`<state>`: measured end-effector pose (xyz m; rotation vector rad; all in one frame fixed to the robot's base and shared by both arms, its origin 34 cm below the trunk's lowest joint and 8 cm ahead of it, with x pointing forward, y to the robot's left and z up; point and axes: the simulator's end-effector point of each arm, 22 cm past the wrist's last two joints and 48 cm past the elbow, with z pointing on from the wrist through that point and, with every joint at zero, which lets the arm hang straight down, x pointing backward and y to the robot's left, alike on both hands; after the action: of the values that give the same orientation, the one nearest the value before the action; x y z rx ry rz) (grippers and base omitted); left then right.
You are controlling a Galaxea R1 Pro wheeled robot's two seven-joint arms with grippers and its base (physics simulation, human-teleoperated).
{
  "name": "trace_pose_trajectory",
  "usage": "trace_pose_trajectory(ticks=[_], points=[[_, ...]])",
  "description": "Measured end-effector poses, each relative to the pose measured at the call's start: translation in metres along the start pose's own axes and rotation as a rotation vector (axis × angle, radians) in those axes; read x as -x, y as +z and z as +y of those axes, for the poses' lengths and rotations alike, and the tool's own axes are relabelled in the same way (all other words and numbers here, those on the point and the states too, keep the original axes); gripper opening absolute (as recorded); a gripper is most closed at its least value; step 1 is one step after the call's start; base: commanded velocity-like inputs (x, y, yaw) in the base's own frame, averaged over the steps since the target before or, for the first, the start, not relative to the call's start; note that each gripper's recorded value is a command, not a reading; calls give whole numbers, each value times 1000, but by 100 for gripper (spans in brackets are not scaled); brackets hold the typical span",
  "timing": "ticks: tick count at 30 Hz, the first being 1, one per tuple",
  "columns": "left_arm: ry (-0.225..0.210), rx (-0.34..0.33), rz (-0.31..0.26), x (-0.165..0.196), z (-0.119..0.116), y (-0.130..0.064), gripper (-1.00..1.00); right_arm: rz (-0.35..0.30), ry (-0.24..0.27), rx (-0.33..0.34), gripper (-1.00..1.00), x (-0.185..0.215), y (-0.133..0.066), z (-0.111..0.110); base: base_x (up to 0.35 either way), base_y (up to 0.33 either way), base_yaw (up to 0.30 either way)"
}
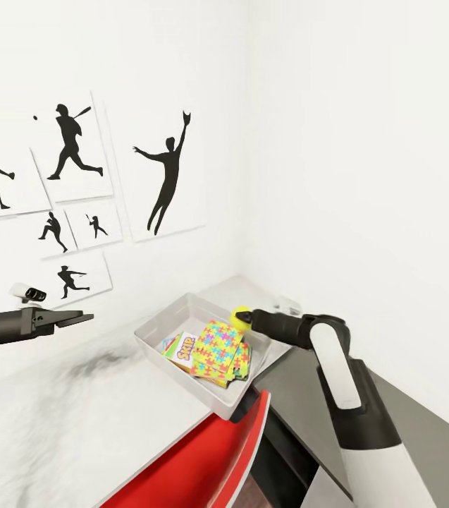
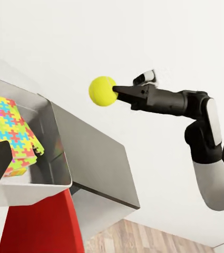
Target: Put all the toys in the child's room - the three board games (two on the bed and one on the table), the two jigsaw puzzles on the table, and the tennis ball on the table - inside the toy box on the table in the child's room.
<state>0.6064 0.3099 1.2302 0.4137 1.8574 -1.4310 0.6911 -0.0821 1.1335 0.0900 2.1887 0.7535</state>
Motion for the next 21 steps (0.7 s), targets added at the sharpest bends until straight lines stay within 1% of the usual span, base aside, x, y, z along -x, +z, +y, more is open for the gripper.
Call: trace_pose_trajectory(ticks=[2, 5, 6, 8, 11, 13, 15, 17, 21], points=[[0, 1, 0, 0, 0, 0, 100, 14, -28, -16, -100, 1, 7, 6, 0, 0, 0], [-2, 4, -1, 0, 1, -2, 100, 53, -40, -35, -100, -7, 18, 6, 0, 0, 0], [-2, 4, -2, 0, 1, -2, 100, 58, -42, -36, -100, -9, 19, 6, 0, 0, 0], [-3, 5, -2, 0, 1, -2, 100, 82, -68, -33, -100, -18, 24, 13, 0, 0, 0], [-3, 5, -2, 0, 1, -2, 100, 94, -90, -41, -100, -21, 27, 16, 0, 0, 0], [-3, 6, -2, 0, 2, -2, 100, 101, -98, -64, -100, -19, 30, 11, 0, 0, 0], [-3, 6, -2, 0, 2, -2, 100, 114, -102, -104, -100, -17, 35, 2, 0, 0, 0], [-3, 6, -1, 0, 2, -2, 100, 129, -104, -159, -100, -15, 40, -11, 0, 0, 0], [-3, 5, -2, 0, 1, -2, 100, 118, -115, -220, -100, 1, 40, -22, 0, 0, 0]])
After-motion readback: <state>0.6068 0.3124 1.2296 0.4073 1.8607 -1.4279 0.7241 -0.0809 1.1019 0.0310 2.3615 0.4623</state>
